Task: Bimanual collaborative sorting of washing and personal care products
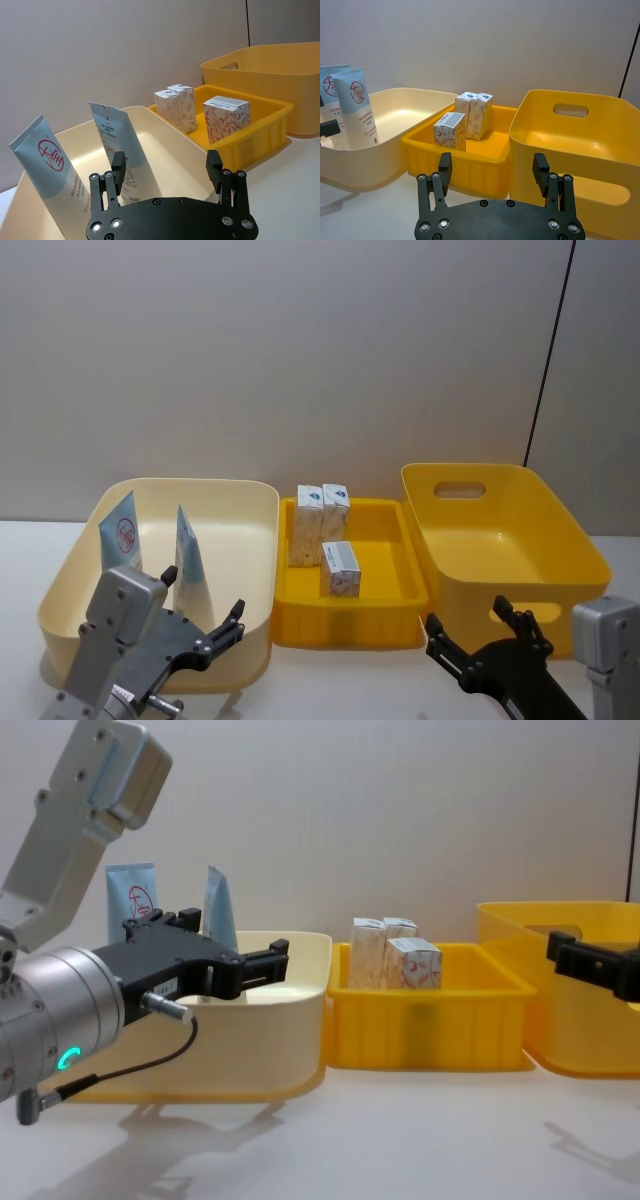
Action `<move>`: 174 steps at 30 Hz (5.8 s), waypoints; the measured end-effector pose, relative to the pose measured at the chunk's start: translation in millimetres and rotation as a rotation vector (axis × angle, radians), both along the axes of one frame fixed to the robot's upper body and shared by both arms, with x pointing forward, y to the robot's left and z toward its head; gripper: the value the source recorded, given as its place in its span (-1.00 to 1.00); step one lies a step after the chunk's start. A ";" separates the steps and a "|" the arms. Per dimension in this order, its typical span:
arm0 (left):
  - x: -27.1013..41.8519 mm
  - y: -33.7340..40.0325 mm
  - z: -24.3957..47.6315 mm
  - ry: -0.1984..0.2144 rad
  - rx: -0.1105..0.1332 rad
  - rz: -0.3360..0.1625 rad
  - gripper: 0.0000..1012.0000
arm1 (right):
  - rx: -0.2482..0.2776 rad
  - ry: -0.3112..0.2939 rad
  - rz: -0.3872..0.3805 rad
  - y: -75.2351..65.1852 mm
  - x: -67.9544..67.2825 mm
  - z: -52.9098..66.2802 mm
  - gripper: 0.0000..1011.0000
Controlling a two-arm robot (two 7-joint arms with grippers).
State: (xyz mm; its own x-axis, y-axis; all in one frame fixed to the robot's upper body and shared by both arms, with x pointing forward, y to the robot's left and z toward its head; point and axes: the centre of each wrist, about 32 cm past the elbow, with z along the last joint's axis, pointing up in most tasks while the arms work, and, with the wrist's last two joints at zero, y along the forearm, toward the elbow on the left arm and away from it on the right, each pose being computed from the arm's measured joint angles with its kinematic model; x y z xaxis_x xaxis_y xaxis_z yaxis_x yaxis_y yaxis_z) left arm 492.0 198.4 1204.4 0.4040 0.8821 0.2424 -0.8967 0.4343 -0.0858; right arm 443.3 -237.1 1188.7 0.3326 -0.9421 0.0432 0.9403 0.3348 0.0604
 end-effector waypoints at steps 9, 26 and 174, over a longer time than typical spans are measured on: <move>0.0 0.0 0.0 0.000 0.000 0.000 0.98 | -0.009 0.009 0.015 2.3 1.9 5.5 0.98; 0.0 0.0 0.0 0.000 0.000 0.000 0.98 | -0.097 0.176 0.137 22.9 36.5 84.4 0.98; 0.0 0.0 0.0 0.000 0.000 0.000 0.98 | -0.183 0.036 -0.077 46.6 132.6 177.1 -0.13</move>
State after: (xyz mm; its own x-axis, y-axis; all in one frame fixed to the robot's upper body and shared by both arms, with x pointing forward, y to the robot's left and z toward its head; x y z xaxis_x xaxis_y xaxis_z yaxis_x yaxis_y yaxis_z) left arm 492.0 198.4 1204.4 0.4039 0.8821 0.2425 -0.8967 0.4343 -0.0860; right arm 575.9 -190.5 1365.8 0.2645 -0.9423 0.2053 0.9640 0.2643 -0.0288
